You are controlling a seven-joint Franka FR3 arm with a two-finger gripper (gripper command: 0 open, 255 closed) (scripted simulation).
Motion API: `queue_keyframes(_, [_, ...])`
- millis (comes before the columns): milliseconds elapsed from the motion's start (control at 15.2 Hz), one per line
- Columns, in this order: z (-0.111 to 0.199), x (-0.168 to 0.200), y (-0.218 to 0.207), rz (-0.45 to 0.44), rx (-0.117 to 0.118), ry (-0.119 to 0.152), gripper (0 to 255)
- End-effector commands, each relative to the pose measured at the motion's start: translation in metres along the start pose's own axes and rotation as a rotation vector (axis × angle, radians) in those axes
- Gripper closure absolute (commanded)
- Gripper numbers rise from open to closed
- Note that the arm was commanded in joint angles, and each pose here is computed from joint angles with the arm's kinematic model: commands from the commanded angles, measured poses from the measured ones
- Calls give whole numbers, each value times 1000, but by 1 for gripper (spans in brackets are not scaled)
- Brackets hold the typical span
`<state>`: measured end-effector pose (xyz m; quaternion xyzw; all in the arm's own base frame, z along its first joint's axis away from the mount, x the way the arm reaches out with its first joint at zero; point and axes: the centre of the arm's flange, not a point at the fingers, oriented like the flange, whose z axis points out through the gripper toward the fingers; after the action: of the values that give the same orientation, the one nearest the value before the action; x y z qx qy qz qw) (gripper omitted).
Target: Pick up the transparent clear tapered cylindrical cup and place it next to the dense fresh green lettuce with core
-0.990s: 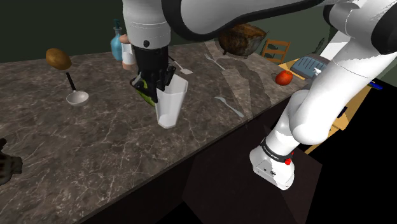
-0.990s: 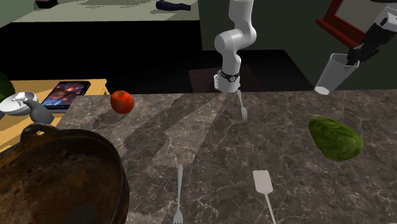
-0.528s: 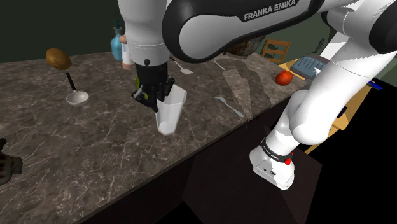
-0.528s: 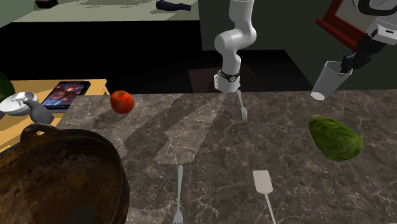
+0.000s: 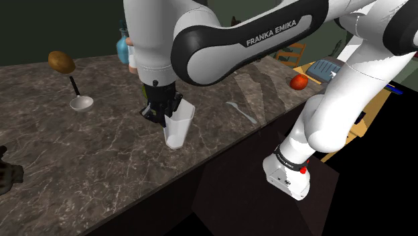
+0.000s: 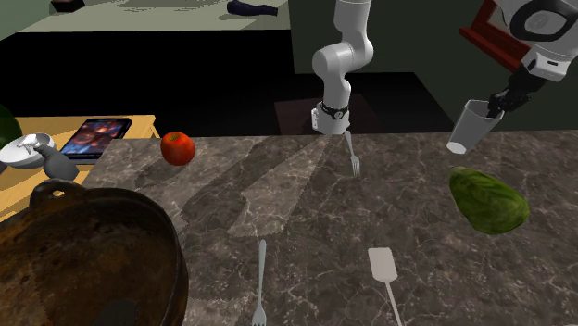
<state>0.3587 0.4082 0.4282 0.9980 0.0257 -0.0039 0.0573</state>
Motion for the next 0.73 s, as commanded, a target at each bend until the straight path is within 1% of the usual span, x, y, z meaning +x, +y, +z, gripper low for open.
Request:
queue_keyframes(0, [5,1,0,0,0,1,255])
queue_keyframes(396, [5,1,0,0,0,1,255])
queue_keyframes(462, [5,1,0,0,0,1,0])
queue_keyframes(660, [5,1,0,0,0,1,0])
